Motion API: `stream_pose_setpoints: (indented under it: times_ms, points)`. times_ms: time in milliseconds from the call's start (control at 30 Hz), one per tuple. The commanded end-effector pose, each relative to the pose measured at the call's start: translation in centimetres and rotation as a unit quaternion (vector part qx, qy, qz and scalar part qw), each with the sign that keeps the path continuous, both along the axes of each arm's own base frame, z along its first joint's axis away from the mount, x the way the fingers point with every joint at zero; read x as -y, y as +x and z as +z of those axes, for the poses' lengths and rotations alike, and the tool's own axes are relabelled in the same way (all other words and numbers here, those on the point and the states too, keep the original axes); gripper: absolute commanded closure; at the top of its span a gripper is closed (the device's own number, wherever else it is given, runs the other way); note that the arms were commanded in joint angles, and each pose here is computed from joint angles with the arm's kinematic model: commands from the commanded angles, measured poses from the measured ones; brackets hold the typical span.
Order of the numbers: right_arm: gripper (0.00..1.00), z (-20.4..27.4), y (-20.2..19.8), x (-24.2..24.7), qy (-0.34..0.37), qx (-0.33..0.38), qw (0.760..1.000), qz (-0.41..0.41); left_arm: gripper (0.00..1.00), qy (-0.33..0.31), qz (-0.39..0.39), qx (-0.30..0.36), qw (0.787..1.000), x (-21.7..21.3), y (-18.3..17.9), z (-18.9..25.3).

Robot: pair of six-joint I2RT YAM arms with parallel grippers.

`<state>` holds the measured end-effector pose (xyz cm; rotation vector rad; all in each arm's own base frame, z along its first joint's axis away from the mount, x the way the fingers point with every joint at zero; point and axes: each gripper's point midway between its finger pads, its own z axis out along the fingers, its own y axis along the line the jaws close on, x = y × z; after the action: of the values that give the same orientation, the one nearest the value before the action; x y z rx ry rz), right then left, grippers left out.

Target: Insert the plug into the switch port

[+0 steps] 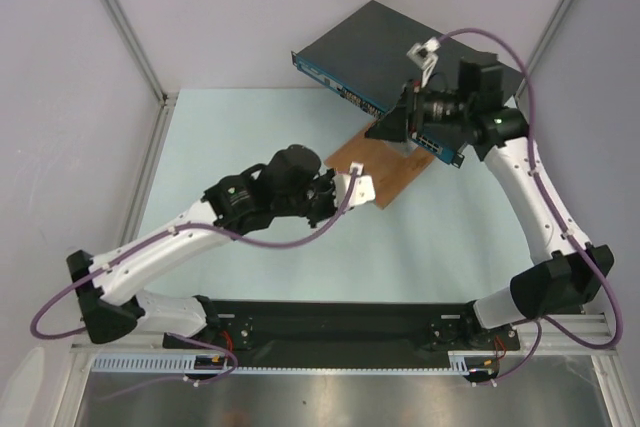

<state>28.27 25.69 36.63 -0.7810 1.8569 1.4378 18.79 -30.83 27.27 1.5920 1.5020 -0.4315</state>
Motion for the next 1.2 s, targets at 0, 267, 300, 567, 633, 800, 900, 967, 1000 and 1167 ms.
stream_pose_setpoints:
  times_ms: [0,267,300,567,633,800,900,967,1000,1167]
  points:
    - [0.32,6.1,2.3,2.7,0.027,0.097,0.99,-0.095,1.0,-0.065,0.144,-0.117,0.98,1.5,1.0,2.0]
    - [0.17,7.2,5.8,16.2,0.015,0.1,0.928,-0.357,1.0,-0.138,0.344,-0.168,0.913,4.8,6.7,3.4]
    - [0.16,6.5,5.6,17.3,0.012,0.083,0.924,-0.372,1.0,-0.141,0.348,-0.168,0.911,5.2,7.1,3.4]
    - [0.01,-0.1,4.7,22.7,0.029,-0.06,0.907,-0.415,1.0,-0.176,0.306,-0.175,0.919,9.8,8.5,4.3]
    - [0.0,-1.6,4.6,22.4,0.038,-0.104,0.909,-0.402,1.0,-0.182,0.303,-0.176,0.919,10.4,8.7,4.7]
    - [0.0,-4.1,5.6,22.2,0.075,-0.151,0.906,-0.387,1.0,-0.181,0.315,-0.173,0.915,11.2,9.7,4.2]
    - [0.0,-5.0,6.0,21.9,0.1,-0.174,0.906,-0.373,1.0,-0.18,0.318,-0.173,0.915,11.7,10.0,4.0]
    - [0.02,-5.2,6.3,21.9,0.115,-0.191,0.903,-0.368,1.0,-0.178,0.322,-0.168,0.914,11.7,10.3,3.8]
    - [0.03,-5.7,6.3,21.8,0.118,-0.2,0.901,-0.366,1.0,-0.177,0.326,-0.165,0.914,11.6,10.5,3.8]
    - [0.21,-5.1,6.3,20.7,0.139,-0.185,0.907,-0.351,1.0,-0.175,0.344,-0.153,0.91,11.6,11.8,3.5]
